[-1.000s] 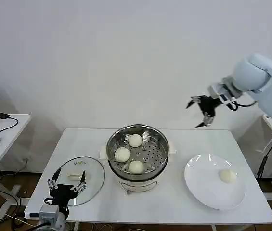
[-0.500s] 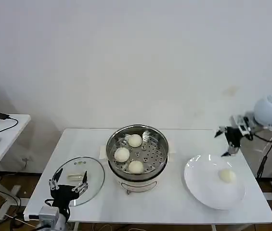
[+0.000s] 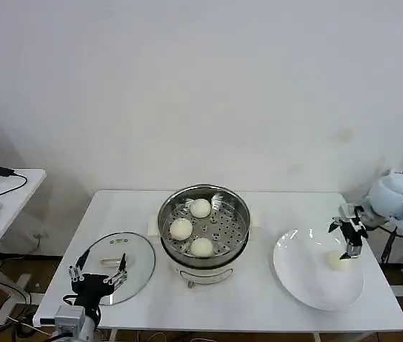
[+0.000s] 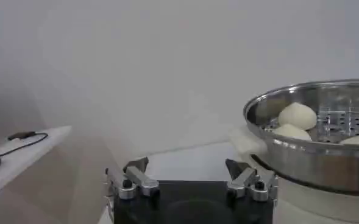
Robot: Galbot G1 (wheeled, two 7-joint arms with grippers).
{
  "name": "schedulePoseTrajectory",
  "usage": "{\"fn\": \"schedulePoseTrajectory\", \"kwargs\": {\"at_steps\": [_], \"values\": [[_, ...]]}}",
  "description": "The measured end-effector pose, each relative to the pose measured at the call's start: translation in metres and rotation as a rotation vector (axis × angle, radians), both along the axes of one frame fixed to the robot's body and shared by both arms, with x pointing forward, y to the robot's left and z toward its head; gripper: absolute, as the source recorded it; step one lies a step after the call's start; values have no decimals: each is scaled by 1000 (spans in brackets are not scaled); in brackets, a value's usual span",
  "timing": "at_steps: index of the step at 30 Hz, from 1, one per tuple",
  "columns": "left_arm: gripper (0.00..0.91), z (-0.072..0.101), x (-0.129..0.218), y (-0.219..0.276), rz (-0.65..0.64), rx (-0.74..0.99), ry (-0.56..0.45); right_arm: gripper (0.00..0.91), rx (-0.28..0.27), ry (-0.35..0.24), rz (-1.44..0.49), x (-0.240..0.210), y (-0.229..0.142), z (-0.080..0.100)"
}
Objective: Take steamed baozi put them in steamer then cover it.
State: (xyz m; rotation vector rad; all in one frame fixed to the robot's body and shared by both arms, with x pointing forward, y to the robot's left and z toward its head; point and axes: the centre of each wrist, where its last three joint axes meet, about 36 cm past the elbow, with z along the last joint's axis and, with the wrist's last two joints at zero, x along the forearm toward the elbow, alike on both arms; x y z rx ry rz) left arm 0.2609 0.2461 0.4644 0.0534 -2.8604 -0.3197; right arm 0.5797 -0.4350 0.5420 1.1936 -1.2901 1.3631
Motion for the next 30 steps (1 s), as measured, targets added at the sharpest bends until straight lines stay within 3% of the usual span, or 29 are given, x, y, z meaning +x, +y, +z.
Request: {"fn": "schedulePoseTrajectory", "kwargs": {"at_steps": [14,30], "values": [[907,-4,-2,1,7,2,15,907,-87,23,19,-1,-4,-48],[907,-10,-2,2,15,4,28,907,-124,23,38,7,-1,-69]]}}
